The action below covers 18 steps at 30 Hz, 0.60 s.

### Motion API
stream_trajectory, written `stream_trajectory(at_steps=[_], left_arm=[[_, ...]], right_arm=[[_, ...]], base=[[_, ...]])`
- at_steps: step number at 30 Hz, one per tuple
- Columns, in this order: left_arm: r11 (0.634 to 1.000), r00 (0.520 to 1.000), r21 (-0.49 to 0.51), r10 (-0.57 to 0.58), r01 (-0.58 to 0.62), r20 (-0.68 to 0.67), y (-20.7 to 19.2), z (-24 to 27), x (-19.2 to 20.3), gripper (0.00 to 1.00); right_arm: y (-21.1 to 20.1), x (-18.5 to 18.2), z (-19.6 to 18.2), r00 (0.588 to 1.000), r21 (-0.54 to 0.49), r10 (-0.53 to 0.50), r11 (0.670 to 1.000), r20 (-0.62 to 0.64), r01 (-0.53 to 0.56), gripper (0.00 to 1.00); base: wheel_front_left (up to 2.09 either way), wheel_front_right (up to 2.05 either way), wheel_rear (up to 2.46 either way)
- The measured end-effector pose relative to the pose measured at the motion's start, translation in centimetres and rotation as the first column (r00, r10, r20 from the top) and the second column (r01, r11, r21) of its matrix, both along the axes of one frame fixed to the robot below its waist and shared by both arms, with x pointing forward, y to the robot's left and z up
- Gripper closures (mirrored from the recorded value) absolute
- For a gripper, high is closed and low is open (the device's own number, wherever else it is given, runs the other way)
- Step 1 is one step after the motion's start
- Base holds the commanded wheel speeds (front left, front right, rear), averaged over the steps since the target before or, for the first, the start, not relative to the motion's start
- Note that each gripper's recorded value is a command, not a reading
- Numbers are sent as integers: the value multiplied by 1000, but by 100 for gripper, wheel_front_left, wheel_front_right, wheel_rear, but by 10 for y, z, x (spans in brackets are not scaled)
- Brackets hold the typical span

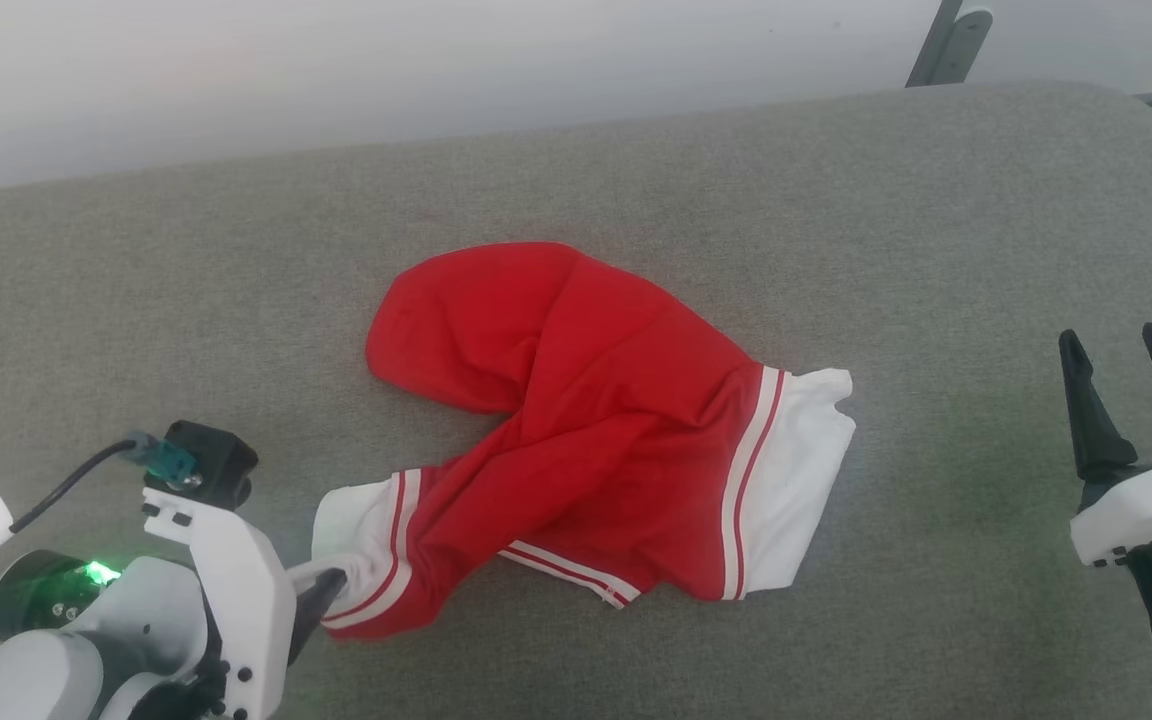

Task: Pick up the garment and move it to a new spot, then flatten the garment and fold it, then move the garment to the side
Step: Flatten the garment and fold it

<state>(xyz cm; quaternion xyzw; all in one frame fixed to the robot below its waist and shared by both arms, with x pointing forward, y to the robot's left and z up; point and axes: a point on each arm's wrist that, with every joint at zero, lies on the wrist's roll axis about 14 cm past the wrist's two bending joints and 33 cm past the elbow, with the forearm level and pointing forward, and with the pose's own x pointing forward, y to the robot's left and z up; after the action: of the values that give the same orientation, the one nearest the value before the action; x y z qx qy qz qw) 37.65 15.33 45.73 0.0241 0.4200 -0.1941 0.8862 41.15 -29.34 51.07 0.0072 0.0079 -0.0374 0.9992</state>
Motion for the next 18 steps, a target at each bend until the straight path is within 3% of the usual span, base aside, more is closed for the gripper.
stream_trajectory(at_steps=[10, 18], left_arm=[[999, 1000, 43, -31, 31, 0, -2, 26, 0, 0], [999, 993, 51, -18, 13, 116, 1, 41, 35, 0]], right_arm=[[-1, -1, -2, 1000, -2, -3, 1000, -5, 3, 0], [1, 4, -4, 1000, -2, 4, 1000, -8, -4, 0]], base=[[0, 0, 0], [0, 0, 0]])
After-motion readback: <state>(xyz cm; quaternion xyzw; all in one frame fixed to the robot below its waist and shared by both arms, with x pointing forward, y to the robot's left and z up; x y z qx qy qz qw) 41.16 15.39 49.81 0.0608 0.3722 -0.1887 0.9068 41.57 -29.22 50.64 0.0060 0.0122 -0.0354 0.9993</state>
